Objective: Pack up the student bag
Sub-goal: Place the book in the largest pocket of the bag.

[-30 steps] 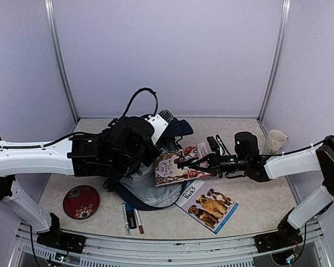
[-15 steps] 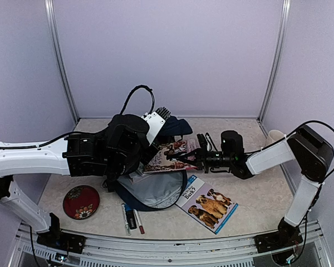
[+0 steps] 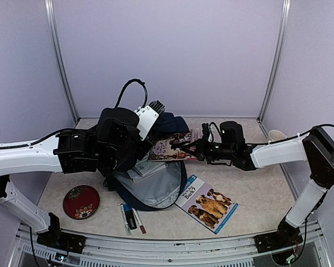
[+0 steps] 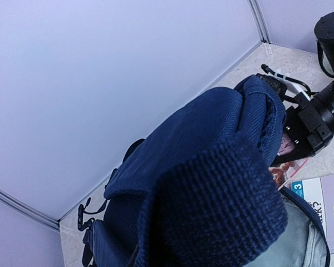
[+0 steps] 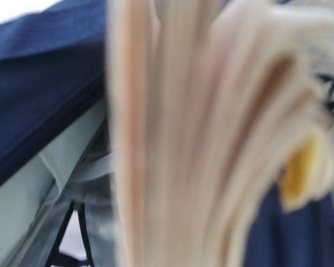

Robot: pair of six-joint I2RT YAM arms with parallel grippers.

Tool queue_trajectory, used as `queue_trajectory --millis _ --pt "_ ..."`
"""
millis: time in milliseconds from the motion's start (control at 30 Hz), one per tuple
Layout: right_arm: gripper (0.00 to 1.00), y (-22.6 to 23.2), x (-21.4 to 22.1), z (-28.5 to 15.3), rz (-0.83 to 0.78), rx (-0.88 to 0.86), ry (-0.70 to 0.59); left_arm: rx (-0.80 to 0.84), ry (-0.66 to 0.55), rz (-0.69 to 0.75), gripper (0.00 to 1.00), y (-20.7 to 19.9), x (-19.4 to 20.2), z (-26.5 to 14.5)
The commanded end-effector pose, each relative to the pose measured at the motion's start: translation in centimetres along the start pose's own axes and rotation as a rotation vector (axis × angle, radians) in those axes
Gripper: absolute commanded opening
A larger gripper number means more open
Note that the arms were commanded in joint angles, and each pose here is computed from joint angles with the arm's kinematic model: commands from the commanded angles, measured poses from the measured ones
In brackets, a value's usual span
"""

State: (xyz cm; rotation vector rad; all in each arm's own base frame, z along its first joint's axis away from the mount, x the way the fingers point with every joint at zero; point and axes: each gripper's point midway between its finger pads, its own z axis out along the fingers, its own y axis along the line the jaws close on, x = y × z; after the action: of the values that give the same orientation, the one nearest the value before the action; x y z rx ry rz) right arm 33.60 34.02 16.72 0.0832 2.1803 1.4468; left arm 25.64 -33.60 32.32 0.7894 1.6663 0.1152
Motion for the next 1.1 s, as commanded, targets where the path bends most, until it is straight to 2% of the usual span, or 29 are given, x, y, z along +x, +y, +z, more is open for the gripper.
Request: queue_trajectory --millis 0,200,233,300,333,367,433,533,667,767,967,1000,1067 --pt "0.0 0.4 -1.7 3.5 -0.015 0.032 -0.065 0.028 -0.279 -0.229 0.0 3.6 -7.9 -3.8" --pt "0.0 6.3 -1.3 9.2 -0.061 -0.059 -0.093 0.113 -0.333 -0.267 0.0 2.6 -9.0 -4.1" --pt "0.07 6.1 -1.2 9.8 -0.069 -0.041 -0.112 0.116 -0.334 -0.273 0.0 2.6 -9.1 -3.9" --pt "0.3 6.4 -0.3 11.2 -0.089 -0.016 -0.121 0.112 -0.324 -0.286 0.0 2.9 -8.8 -3.4" --pt "0.37 5.9 0.2 11.7 -0.091 -0.002 -0.104 0.105 -0.314 -0.294 0.0 3.1 -8.5 -3.1" --pt "0.42 5.5 0.9 12.0 -0.092 0.003 -0.07 0.098 -0.305 -0.3 0.0 3.4 -8.2 -2.8" --pt "0.47 4.1 2.4 12.1 -0.133 0.04 -0.004 0.077 -0.28 -0.319 0.0 4.2 -7.4 -2.1" --pt "0.53 2.6 4.5 10.1 -0.282 0.148 0.063 0.051 -0.237 -0.363 0.0 5.3 -5.7 -1.0" --pt "0.74 2.7 7.9 6.7 -0.449 0.223 0.237 0.034 -0.193 -0.426 0.0 6.7 -3.1 0.4" --pt "0.84 2.4 9.2 3.9 -0.489 0.282 0.32 0.019 -0.156 -0.44 0.0 7.0 -1.4 1.3" --pt "0.92 1.9 10.0 -1.9 -0.506 0.349 0.383 0.042 -0.08 -0.39 0.0 5.4 1.1 2.5" --pt "0.95 1.8 9.6 -2.8 -0.521 0.366 0.371 0.067 -0.073 -0.377 0.06 5.0 1.1 2.5" --pt "0.98 -0.1 8.3 -4.9 -0.528 0.442 0.362 0.128 -0.064 -0.351 0.43 3.8 1.2 2.0"
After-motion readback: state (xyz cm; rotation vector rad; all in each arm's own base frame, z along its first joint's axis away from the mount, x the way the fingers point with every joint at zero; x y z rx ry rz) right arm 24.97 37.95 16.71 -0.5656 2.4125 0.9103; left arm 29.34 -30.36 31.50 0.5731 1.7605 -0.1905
